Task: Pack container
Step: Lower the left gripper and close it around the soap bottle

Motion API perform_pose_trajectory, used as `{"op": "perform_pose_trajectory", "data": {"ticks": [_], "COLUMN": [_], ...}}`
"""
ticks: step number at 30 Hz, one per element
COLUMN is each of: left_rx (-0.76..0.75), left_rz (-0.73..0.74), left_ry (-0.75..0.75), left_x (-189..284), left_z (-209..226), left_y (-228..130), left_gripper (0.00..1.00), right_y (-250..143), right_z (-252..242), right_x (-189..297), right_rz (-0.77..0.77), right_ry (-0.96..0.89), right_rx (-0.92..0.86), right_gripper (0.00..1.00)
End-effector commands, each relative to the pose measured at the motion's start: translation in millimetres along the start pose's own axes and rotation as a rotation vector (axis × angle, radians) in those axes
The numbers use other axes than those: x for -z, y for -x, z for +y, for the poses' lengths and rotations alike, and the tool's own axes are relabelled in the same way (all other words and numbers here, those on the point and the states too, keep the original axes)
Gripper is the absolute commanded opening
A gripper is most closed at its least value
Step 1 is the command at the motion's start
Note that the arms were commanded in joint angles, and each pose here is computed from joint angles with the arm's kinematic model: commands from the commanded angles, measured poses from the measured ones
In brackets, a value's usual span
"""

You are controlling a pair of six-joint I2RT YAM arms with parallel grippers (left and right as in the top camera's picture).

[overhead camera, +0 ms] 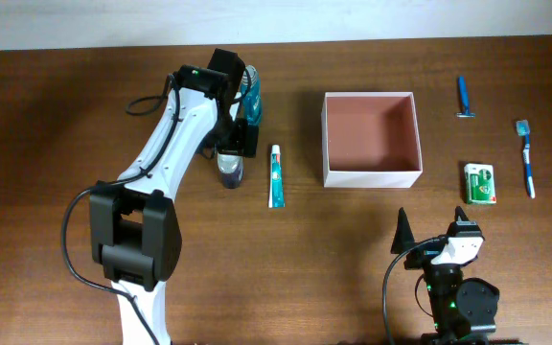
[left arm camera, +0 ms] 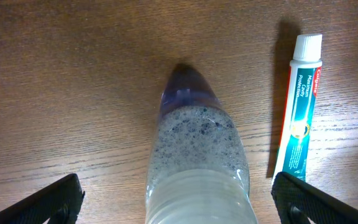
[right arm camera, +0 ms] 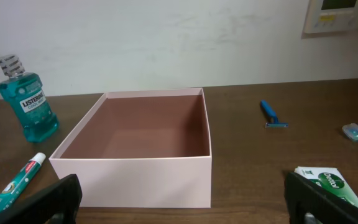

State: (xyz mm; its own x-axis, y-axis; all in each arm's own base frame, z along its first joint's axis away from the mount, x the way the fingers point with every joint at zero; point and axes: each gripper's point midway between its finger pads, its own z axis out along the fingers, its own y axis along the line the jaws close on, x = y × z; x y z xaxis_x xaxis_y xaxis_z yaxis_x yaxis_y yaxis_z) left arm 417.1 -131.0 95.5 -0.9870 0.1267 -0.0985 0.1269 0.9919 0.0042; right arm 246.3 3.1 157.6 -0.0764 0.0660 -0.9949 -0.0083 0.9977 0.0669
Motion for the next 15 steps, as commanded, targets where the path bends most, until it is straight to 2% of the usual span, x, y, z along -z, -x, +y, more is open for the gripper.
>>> {"op": "perform_pose_trajectory", "data": {"ticks": [1, 3, 5, 6, 7, 12, 13, 15], "left_rx": [0.011, 0.011, 0.011, 0.012, 0.012, 0.011, 0.012, 0.012], "left_rz": [0.01, 0.006, -0.001, -0.004, -0.005, -0.012, -0.016, -0.011], "left_ry": [-0.01, -0.011, -0.012, -0.013, -0.013, -0.014, -0.015, -0.016], "left_x": [-2.4, -2.4, -2.4, -2.4, -2.4, -2.4, -2.4, -2.4], "left_z": [-2.5, -2.7, -3.0, -3.2, -3.2, -3.5, -3.7, -3.8], "left_y": [-0.5, 0.3, 2.1, 2.8, 3.1, 4.7, 5.9, 4.6], "left_gripper": [0.95, 0.89, 0.89, 0.82, 0.8, 0.8, 0.75, 0.72], "right_y": [-2.4, -2.4, -2.4, -2.4, -2.4, -2.3, -2.4, -2.4], "right_z": [2.2, 2.2, 2.2, 2.2, 2.2, 2.2, 2.2, 2.2], "right_x": [0.0, 0.0, 0.0, 0.0, 0.0, 0.0, 0.0, 0.0], "right_rz": [0.005, 0.005, 0.005, 0.005, 0.005, 0.004, 0.005, 0.005], "right_ry": [0.01, 0.01, 0.01, 0.01, 0.01, 0.01, 0.01, 0.01], "right_rx": [0.008, 0.008, 0.008, 0.008, 0.008, 0.008, 0.008, 0.008], "right_gripper": [0.99, 0.99, 0.99, 0.99, 0.99, 0.99, 0.99, 0.99]}}
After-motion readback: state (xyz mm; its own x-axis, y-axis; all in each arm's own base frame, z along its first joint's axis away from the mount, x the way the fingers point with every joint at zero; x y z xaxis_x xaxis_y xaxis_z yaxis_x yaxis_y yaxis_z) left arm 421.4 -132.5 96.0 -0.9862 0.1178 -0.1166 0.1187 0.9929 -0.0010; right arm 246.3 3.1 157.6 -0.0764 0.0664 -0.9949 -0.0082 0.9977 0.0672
